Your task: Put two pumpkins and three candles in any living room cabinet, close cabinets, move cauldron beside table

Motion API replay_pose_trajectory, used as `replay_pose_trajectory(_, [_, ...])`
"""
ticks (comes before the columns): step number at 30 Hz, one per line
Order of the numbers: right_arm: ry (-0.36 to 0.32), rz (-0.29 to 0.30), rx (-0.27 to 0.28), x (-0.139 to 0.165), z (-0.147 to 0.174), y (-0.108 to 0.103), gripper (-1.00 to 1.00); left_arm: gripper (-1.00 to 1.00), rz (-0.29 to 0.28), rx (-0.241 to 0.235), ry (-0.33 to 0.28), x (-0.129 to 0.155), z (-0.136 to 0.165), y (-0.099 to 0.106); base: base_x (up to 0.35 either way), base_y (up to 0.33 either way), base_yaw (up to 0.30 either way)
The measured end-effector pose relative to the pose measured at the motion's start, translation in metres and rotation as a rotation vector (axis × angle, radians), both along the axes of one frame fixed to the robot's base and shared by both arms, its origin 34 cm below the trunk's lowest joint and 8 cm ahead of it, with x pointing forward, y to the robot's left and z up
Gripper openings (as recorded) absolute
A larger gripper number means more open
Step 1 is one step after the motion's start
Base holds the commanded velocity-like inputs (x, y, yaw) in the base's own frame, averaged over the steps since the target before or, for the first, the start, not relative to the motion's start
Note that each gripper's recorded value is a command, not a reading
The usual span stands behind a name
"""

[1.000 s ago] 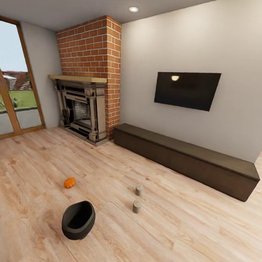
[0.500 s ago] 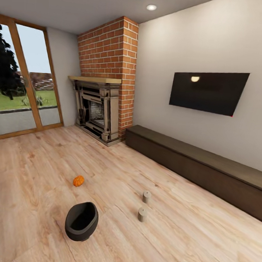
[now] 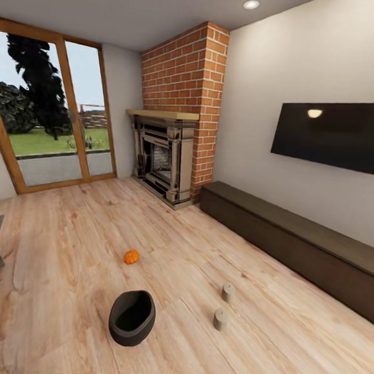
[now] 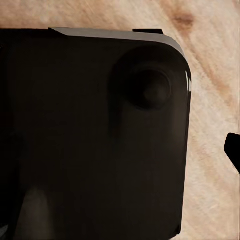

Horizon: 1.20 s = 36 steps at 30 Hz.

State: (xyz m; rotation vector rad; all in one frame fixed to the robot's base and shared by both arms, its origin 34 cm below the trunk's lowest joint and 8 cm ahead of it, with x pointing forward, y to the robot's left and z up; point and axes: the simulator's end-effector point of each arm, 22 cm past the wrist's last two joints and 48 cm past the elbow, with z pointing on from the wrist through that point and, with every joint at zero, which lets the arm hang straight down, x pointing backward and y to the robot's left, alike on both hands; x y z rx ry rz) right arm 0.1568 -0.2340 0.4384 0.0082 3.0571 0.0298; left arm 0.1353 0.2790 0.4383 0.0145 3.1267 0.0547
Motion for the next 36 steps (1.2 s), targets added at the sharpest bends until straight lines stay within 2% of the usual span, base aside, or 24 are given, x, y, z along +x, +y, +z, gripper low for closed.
replay_pose_trajectory(10, [0.008,0.005,0.009,-0.003,0.0,0.003,1.0,1.0,-0.001,0.0,0.004,-0.001,0.0,0.0,0.103,-0.089,0.242])
replay_pose_trajectory(15, [0.002,0.003,0.01,-0.002,0.0,0.004,1.0,1.0,-0.001,0.0,0.005,-0.002,0.0,0.0,0.025,-0.019,0.034])
replay_pose_trajectory(16, [-0.021,0.002,0.009,0.003,0.001,0.003,1.0,1.0,-0.002,0.0,0.005,-0.002,0.0,0.0,0.003,-0.002,0.004])
replay_pose_trajectory(19, [-0.035,0.0,0.005,0.006,0.001,0.002,1.0,1.0,-0.002,-0.001,0.004,-0.002,0.0,0.0,0.001,-0.001,0.002])
replay_pose_trajectory(29, [-0.044,-0.002,0.003,0.009,0.001,0.002,1.0,1.0,-0.002,0.001,-0.033,0.006,0.0,0.001,0.008,0.0,0.0])
replay_pose_trajectory(36, [-0.046,0.0,0.007,0.009,0.001,0.003,1.0,1.0,-0.004,0.001,-0.035,0.006,0.0,0.001,0.243,0.0,0.0])
